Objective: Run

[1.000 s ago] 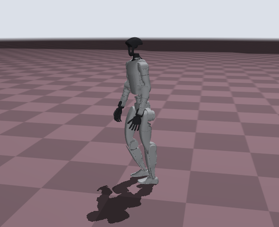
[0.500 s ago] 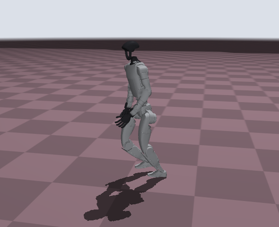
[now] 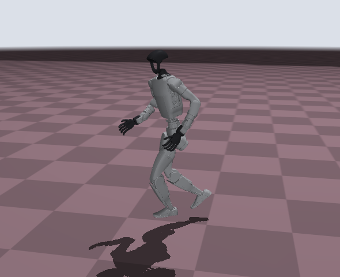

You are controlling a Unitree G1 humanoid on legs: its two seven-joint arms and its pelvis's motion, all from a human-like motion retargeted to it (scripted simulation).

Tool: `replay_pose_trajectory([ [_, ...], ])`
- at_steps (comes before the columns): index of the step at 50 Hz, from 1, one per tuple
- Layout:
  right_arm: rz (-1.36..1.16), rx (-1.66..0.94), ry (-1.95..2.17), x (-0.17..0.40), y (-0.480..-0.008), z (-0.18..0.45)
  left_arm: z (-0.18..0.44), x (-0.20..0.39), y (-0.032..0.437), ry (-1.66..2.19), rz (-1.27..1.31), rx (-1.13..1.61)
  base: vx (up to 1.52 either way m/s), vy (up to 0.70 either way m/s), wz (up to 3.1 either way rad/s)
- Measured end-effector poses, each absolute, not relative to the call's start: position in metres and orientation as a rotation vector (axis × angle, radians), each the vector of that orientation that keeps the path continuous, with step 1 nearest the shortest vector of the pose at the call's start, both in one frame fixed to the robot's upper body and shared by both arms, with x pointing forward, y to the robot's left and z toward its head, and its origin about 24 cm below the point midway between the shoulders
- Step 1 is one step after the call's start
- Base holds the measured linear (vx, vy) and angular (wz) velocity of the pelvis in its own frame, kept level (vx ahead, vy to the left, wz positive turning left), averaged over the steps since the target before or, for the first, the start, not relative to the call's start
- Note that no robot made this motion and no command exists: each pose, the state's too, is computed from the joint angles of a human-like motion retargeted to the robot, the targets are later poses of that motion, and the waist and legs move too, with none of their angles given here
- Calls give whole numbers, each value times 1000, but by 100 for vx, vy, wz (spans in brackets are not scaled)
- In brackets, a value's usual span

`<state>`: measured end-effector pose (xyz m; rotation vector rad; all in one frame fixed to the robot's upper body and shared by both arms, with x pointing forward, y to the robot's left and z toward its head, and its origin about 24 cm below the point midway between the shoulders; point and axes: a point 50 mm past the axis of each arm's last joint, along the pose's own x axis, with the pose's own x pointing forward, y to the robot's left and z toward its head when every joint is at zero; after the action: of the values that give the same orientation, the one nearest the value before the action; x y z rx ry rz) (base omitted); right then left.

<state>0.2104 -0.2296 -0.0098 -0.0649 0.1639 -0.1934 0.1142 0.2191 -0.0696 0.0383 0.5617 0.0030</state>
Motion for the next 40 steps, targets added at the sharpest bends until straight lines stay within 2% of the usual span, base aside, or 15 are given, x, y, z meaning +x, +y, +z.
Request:
replay_pose_trajectory([
  [5,-6,-48,-99,224,-197,45,-66,76,232,626,51,43,131,16,53],
  [8,-10,-42,-3,210,-190,23,-63,89,230,577,78,69,130,4,49],
  [11,-116,-107,329,178,-191,-49,-65,141,220,463,134,168,126,-9,65],
  [15,-180,-250,936,66,-214,-141,-43,225,171,275,126,134,132,11,79],
  [20,-171,-311,1441,-78,-244,-150,36,271,132,-69,-71,1,144,-3,42],
  [23,-170,-317,1586,-123,-251,-138,67,269,111,-198,-229,-61,138,-16,-5],
  [26,-193,-343,1633,-137,-262,-130,78,261,98,-235,-332,-101,137,-13,-20],
  [28,-209,-384,1600,-123,-275,-131,73,256,99,-203,-360,-89,139,-14,-26],
  [30,-220,-455,1495,-84,-287,-136,54,250,109,-118,-327,-31,137,-13,-30],
  [32,-257,-533,1266,-4,-292,-142,23,241,127,6,-231,66,135,-7,-51],
  [36,-307,-393,675,155,-255,-102,-42,187,165,324,-105,137,144,8,-59],
  [40,-160,-195,229,220,-210,-27,-64,122,199,516,-42,133,149,22,1],
])
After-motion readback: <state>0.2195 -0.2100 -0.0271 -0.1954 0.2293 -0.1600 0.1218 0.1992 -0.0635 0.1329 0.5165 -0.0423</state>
